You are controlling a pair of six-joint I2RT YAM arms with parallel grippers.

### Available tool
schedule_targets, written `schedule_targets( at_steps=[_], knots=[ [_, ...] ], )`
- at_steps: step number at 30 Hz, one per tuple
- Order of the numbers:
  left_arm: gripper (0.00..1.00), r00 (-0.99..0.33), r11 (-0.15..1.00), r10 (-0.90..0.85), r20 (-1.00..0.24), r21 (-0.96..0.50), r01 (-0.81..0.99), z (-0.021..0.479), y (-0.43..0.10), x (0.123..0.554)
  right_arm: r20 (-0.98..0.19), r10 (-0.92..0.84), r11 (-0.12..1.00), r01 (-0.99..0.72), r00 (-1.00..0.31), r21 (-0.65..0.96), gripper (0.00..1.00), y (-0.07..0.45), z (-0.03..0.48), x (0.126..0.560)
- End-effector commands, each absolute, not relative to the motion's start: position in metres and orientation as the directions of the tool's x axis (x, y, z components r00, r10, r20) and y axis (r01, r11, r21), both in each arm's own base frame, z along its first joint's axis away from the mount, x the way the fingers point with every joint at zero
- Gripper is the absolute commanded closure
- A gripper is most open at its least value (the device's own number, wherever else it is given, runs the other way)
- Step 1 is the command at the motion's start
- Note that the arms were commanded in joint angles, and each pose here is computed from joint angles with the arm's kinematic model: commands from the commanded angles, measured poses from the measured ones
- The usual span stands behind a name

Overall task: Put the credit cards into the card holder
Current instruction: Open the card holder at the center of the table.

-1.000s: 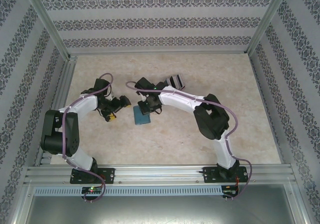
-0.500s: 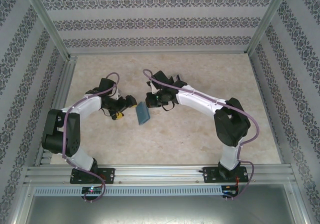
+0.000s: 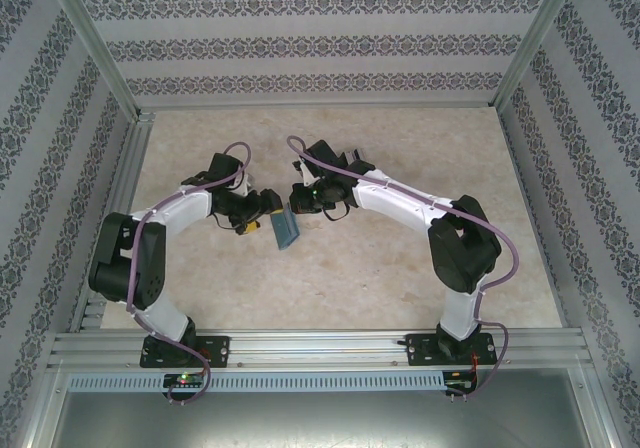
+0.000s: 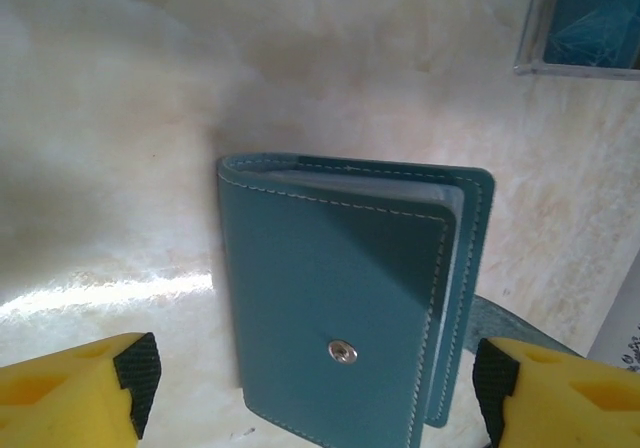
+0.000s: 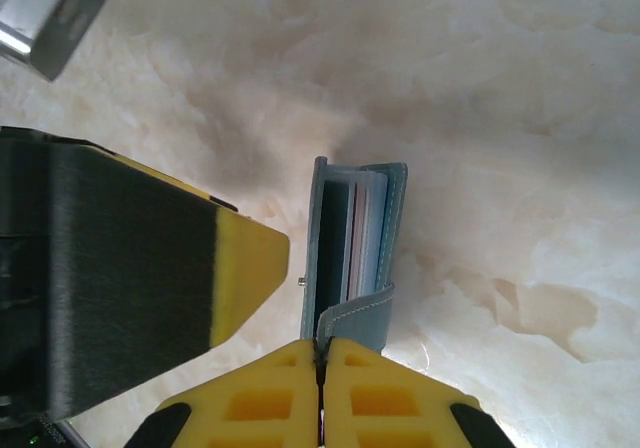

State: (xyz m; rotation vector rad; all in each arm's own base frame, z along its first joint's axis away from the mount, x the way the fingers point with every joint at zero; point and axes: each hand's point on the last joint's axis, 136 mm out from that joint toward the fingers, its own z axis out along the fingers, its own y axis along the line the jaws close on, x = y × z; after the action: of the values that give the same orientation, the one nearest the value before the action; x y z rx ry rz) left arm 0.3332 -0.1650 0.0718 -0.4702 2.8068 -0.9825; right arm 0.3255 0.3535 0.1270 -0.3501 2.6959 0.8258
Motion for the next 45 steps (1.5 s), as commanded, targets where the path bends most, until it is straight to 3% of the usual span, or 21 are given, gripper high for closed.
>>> schedule_targets(
  at_steps=[1,7,11,15,20,31,45],
  knots=[
    [0.21,-0.947,0.728,-0.321,-0.032,-0.648,-0.225,0.076,-0.175,0.342,-0.367,-0.111,0.787,-0.307,-0.924,0.536,0.9,0.35,0.146,0.325],
    [0.26,-0.951,0.725,-0.307,-0.03,-0.655,-0.213,0.079,-0.181,0.347,-0.355,-0.108,0.777,-0.301,-0.928,0.552,0.9,0.353,0.144,0.322],
    [0.39,-0.954,0.727,-0.3,-0.027,-0.654,-0.21,0.078,-0.181,0.347,-0.36,-0.105,0.784,-0.3,-0.927,0.544,0.9,0.351,0.143,0.323],
    [0.64,-0.953,0.72,-0.301,-0.017,-0.659,-0.216,0.076,-0.182,0.346,-0.363,-0.1,0.79,-0.295,-0.927,0.537,0.9,0.348,0.14,0.323],
    [0.67,-0.954,0.718,-0.301,-0.011,-0.661,-0.219,0.074,-0.183,0.347,-0.364,-0.081,0.781,-0.286,-0.928,0.556,0.9,0.347,0.142,0.324],
    [0.98,-0.951,0.727,-0.304,-0.056,-0.659,-0.193,0.083,-0.181,0.353,-0.362,-0.038,0.778,-0.255,-0.931,0.574,0.9,0.335,0.143,0.329],
    [1.0,-0.941,0.74,-0.316,-0.125,-0.653,-0.162,0.093,-0.176,0.358,-0.319,0.014,0.838,-0.163,-0.948,0.521,0.9,0.284,0.111,0.315]
  ],
)
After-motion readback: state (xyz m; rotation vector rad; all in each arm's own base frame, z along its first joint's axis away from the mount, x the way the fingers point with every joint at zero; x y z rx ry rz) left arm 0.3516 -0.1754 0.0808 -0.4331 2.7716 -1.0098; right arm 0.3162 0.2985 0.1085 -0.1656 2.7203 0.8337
